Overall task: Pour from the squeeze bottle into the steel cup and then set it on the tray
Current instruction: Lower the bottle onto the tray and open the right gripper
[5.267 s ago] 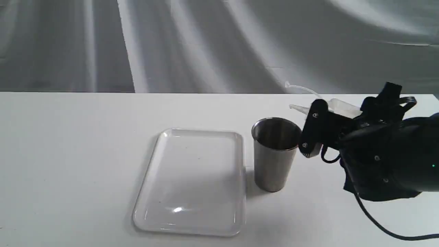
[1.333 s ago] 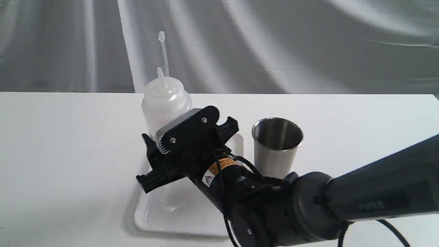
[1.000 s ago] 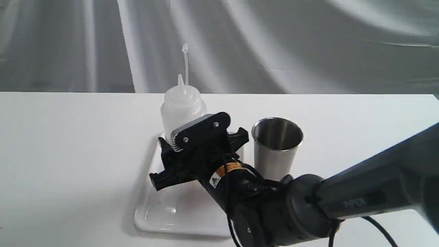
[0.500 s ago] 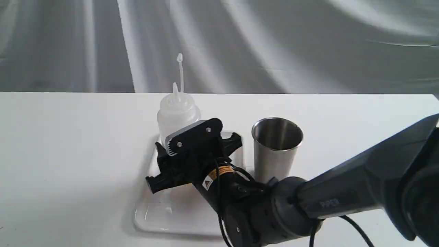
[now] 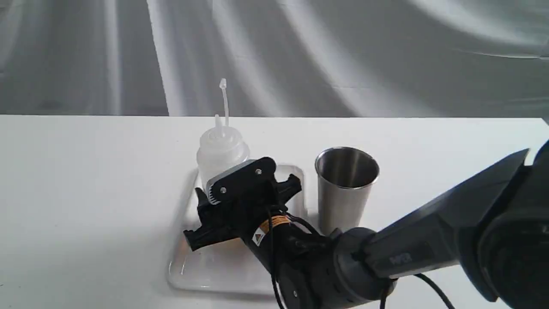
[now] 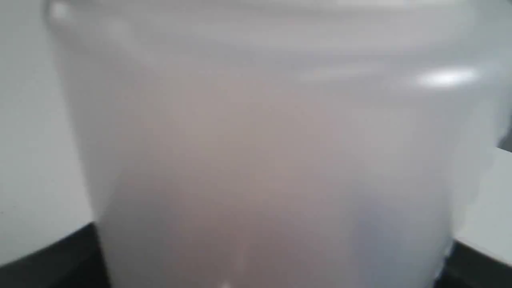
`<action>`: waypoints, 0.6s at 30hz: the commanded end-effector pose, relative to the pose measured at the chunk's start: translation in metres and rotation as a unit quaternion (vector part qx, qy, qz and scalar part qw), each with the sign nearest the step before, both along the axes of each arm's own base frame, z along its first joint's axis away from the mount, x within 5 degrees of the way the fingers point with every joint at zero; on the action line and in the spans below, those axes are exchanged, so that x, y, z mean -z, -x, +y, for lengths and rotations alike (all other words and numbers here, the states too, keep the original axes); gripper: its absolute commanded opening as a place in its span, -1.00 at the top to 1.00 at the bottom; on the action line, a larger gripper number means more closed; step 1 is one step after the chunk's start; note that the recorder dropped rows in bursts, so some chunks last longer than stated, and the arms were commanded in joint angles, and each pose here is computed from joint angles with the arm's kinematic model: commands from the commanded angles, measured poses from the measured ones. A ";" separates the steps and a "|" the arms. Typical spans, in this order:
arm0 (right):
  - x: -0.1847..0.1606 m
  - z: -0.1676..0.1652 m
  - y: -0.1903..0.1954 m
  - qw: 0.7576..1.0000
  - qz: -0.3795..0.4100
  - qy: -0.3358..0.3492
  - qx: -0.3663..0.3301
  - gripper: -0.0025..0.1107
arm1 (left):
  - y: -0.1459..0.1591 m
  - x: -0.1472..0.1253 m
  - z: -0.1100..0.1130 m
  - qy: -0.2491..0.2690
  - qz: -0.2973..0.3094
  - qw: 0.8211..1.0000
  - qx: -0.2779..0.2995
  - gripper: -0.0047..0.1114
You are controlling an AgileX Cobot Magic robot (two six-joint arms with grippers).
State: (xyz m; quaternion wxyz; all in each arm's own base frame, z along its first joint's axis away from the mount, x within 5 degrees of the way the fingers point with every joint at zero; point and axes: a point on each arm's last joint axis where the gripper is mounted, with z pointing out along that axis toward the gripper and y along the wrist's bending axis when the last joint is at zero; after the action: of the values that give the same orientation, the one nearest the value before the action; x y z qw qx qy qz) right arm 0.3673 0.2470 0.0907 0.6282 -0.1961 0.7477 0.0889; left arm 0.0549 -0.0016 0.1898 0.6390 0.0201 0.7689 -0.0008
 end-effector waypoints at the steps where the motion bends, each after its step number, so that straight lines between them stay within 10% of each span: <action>1: -0.004 0.000 -0.003 1.000 -0.024 -0.007 0.002 0.96 | 0.000 0.001 0.000 0.002 -0.003 1.000 -0.001 0.92; 18: -0.004 -0.001 -0.003 0.999 -0.026 -0.019 0.006 0.96 | 0.000 0.001 0.000 0.001 -0.003 1.000 -0.001 0.92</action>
State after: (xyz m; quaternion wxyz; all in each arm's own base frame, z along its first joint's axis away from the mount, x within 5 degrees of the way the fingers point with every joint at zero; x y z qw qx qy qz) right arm 0.3669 0.2465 0.0825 0.6241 -0.1932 0.7517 0.0899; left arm 0.0549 -0.0016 0.1898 0.6390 0.0201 0.7689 -0.0008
